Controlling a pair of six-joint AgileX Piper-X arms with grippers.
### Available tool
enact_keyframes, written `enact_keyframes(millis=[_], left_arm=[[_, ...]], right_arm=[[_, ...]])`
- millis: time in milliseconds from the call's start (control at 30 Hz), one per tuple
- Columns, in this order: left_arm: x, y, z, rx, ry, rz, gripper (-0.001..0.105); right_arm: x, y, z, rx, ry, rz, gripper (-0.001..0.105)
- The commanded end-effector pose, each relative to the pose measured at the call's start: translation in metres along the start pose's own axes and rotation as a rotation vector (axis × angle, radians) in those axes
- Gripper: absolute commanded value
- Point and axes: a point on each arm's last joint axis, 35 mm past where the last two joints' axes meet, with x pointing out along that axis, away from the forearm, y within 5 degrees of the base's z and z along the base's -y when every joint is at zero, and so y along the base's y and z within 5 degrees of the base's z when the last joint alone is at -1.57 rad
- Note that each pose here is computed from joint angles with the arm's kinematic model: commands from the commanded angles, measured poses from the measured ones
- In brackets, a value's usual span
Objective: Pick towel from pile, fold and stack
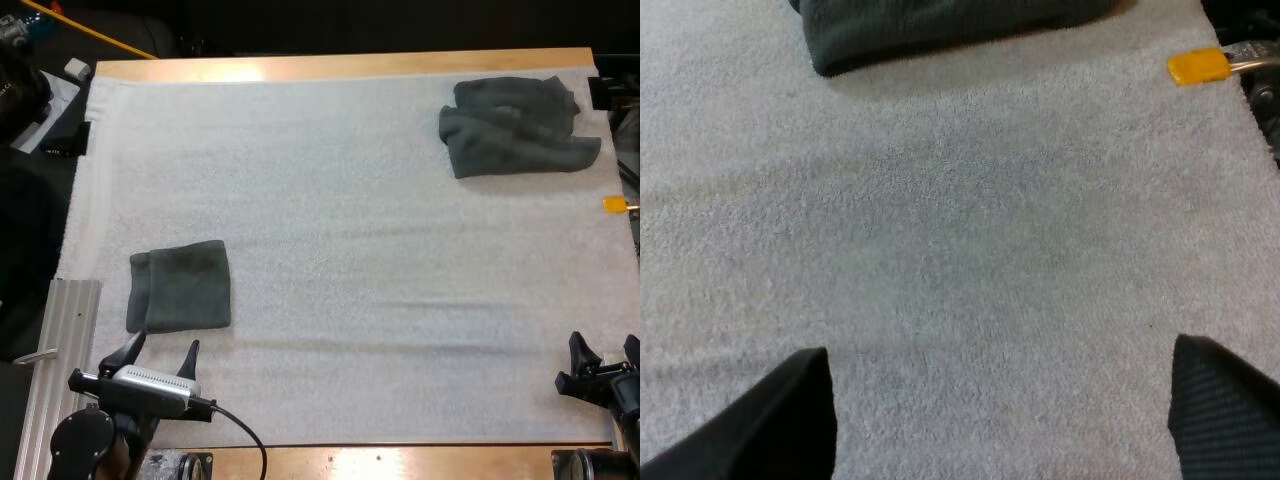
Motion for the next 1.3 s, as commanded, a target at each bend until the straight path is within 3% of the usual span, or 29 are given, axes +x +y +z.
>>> enact_keyframes(millis=[0,933,1267], left_arm=[[0.0015,0.0001,0.0017,-0.006,0.005,-0.003,0.061],[0.0016,0.0000,0.0021,-0.005,0.002,-0.005,0.062],[-0.0010,-0.0029,0.0050,-0.015,-0.010,-0.075,0.062]], right_arm=[[0.0005,-0.0005,0.0012,-0.001,0.000,-0.003,0.067],[0.0000,-0.0003,0.0012,0.001,0.003,-0.002,0.066],[-0.0059,-0.0009,0.0070,0.004,-0.023,-0.004,0.067]])
